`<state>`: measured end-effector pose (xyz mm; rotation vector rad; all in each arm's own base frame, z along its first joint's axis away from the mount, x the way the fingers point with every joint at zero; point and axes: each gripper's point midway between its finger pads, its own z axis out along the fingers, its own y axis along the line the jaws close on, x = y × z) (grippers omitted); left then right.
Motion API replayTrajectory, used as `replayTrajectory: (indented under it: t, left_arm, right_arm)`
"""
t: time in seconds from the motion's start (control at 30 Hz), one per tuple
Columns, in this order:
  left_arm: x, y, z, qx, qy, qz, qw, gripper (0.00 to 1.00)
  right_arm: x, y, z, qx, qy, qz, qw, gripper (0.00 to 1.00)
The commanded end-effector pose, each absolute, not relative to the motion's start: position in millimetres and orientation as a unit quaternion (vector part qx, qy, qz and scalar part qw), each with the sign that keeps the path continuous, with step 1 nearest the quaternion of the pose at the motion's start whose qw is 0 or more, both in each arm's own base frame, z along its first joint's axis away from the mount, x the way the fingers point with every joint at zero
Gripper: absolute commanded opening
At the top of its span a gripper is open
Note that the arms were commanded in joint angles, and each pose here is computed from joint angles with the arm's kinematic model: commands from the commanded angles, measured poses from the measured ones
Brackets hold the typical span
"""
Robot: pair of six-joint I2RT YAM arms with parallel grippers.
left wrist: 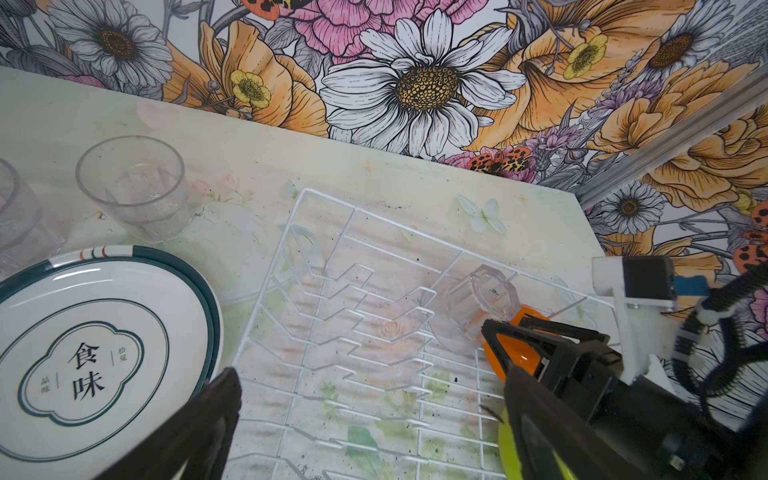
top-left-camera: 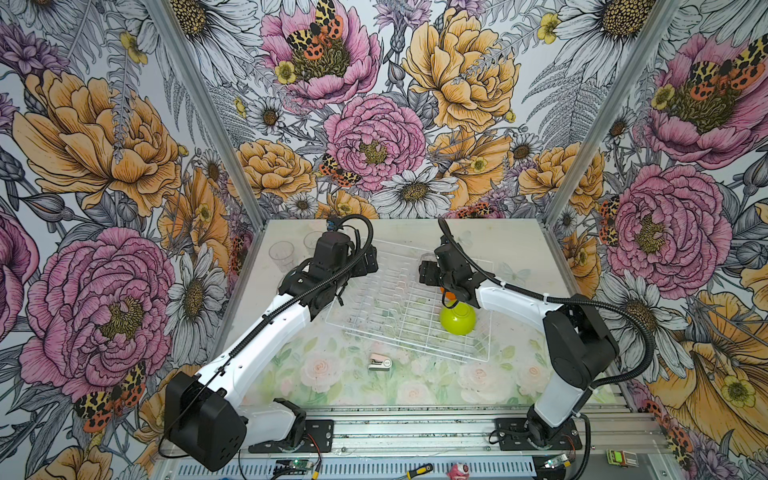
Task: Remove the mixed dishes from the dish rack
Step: 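Raise the left gripper over the rack while the right gripper moves to another cup, then close the right gripper on the third clear glass cup while the left gripper waits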
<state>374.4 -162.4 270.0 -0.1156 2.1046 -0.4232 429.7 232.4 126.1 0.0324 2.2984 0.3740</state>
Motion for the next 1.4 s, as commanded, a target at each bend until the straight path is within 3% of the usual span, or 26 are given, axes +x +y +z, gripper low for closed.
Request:
replayTrajectory:
  t: [0.0,0.27,0.57,1.13,1.37]
  left_arm:
    - [375.6,-170.9,269.6,-0.045,0.859,-0.189,0.474,0.99]
    - [376.6,-168.0,268.2,-0.05,0.859,-0.18,0.476,0.99]
    - [378.0,-166.6,271.6,-0.051,0.857,-0.178,0.481,0.99]
    - [380.3,-175.6,264.2,-0.045,0.859,-0.192,0.473,0.99]
    - [380.6,-176.1,260.8,-0.044,0.858,-0.194,0.473,0.99]
  right_arm:
    - [446.7,242.3,138.0,0.008,0.89,0.157,0.428,0.77]
    - [462.6,246.2,132.2,0.018,0.886,0.154,0.438,0.77]
    - [474.8,241.0,125.0,0.03,0.887,0.133,0.441,0.86]
    - [479.4,243.6,95.0,0.016,0.905,0.12,0.407,0.86]
    - [475.7,246.6,92.9,0.02,0.907,0.134,0.398,0.68]
